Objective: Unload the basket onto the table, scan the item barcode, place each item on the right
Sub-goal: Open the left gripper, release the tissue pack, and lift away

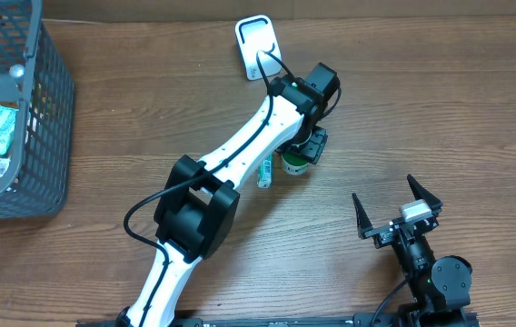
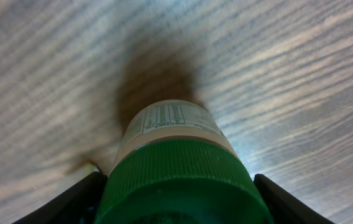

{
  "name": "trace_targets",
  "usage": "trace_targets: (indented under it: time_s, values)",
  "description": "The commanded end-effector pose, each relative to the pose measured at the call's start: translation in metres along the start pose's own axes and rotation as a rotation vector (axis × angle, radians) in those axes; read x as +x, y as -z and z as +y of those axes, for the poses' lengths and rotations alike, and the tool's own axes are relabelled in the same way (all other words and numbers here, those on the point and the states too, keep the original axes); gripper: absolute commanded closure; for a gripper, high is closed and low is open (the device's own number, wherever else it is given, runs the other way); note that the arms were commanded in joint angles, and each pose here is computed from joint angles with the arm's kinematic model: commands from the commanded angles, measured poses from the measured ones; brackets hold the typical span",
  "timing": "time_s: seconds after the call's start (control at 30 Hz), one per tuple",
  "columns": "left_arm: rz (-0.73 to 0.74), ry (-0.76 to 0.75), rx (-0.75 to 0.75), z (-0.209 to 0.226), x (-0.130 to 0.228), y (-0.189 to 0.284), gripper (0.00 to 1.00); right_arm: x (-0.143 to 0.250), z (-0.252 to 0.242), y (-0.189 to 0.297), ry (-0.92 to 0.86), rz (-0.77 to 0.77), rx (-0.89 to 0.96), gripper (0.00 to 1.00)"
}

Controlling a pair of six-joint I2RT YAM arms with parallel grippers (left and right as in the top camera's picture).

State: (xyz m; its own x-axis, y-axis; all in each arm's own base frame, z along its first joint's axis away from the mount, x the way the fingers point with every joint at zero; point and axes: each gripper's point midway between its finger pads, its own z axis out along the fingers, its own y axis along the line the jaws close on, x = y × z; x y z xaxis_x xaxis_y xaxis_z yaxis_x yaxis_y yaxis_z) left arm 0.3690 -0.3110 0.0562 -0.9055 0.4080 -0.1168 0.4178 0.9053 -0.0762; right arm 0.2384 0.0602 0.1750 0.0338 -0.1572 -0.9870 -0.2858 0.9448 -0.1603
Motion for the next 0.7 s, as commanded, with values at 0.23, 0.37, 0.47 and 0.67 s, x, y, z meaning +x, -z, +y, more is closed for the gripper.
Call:
trace_targets:
  time_s: [0.23,0.37,0.47,0.67]
  values:
    - [0.074,0.115,0.005,-0.008,0.019,0.000,0.33,0.003,0.001,0.000,0.000,-0.001,-0.003,0.00]
    - [0.061,0.116,0.009,-0.008,0.016,0.002,0.22,0.003,0.001,0.000,0.000,-0.001,-0.003,0.00]
    - [0.036,0.110,0.018,-0.009,0.008,0.009,0.10,0.003,0.001,0.000,0.000,-0.001,-0.003,0.00]
    - [-0.036,0.078,0.035,-0.013,-0.011,0.043,0.00,0.003,0.001,0.000,0.000,-0.001,-0.003,0.00]
